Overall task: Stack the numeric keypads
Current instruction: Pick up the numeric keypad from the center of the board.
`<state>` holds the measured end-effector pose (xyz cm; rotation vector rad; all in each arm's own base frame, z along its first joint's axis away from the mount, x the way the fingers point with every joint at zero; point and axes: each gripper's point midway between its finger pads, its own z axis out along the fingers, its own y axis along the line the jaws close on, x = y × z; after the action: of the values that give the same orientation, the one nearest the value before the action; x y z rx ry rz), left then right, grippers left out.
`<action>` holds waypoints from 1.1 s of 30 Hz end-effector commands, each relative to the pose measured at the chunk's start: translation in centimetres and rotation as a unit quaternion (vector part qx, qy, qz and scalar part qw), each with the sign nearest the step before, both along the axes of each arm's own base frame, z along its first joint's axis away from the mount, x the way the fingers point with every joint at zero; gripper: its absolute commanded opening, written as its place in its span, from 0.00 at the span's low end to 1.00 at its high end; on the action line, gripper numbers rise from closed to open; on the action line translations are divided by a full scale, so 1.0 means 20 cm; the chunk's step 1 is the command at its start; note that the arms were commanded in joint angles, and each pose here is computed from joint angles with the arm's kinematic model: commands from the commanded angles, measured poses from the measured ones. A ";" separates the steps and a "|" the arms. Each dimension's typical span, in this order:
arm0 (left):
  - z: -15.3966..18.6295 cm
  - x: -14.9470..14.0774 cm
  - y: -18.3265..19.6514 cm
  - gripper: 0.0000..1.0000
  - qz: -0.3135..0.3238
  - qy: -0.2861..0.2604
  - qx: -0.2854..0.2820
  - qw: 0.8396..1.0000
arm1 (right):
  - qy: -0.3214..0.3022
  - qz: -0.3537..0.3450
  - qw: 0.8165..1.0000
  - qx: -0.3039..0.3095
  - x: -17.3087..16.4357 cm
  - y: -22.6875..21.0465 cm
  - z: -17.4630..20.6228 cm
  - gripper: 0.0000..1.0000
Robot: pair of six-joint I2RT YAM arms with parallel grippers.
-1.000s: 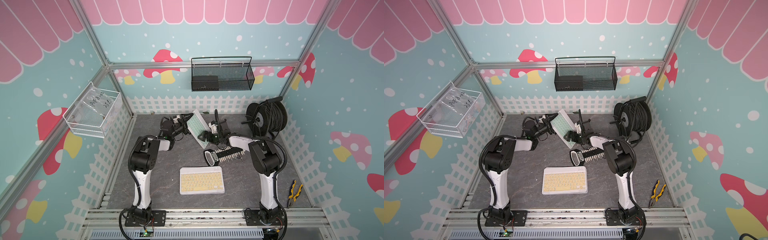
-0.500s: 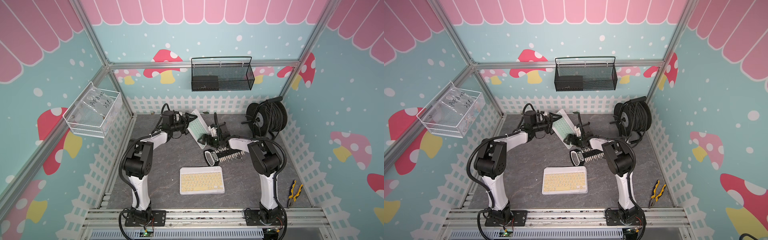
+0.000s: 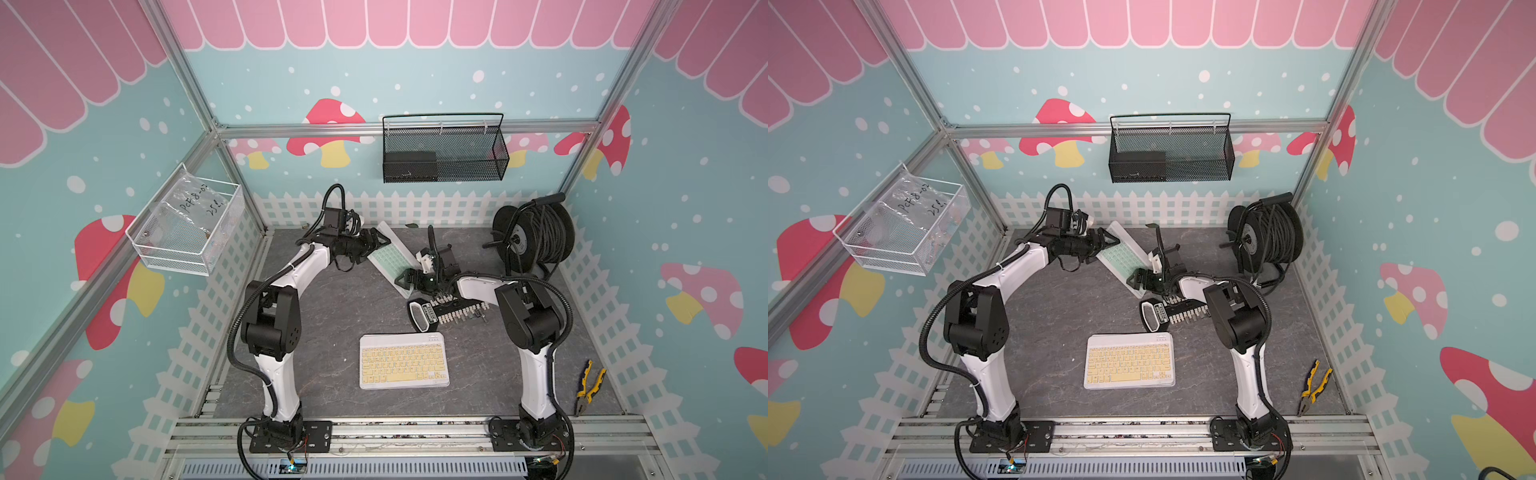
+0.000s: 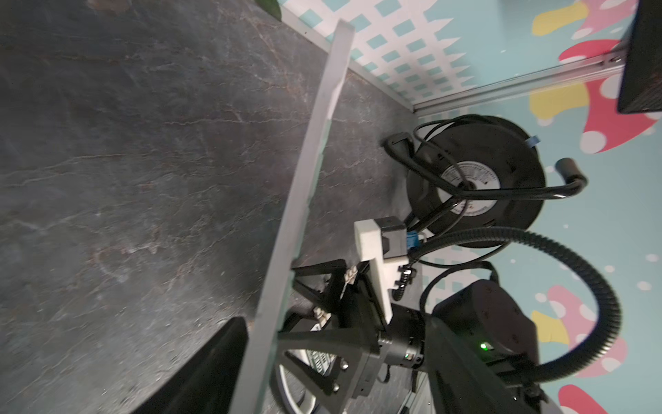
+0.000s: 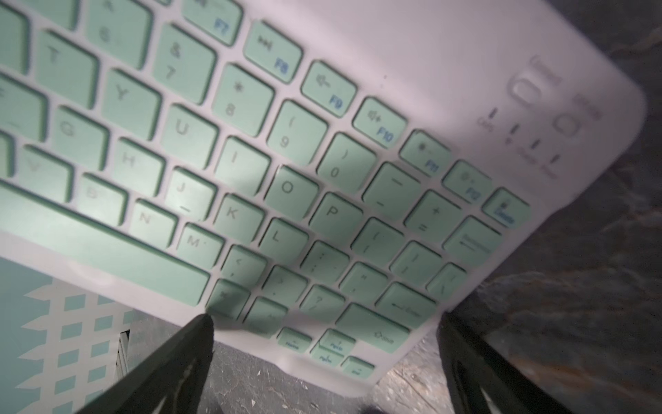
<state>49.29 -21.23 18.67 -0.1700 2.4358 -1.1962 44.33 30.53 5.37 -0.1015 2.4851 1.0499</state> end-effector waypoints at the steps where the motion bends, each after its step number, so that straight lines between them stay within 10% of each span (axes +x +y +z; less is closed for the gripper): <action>1: -0.04 0.00 0.05 0.65 -0.010 -0.003 0.050 0.999 | 0.060 -0.007 0.997 -0.040 -0.11 -0.05 -0.23 1.00; 17: -0.06 -0.01 0.12 0.11 0.004 0.004 0.095 0.995 | 0.012 -0.016 1.000 -0.016 0.00 -0.04 0.01 1.00; 33: 0.12 0.02 0.20 0.00 0.018 0.003 -0.010 1.000 | -0.088 -0.123 0.987 0.056 0.28 -0.15 0.59 0.99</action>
<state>49.61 -17.11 18.03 -0.2460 2.5047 -1.0824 48.40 28.24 12.75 0.0783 2.3273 1.0103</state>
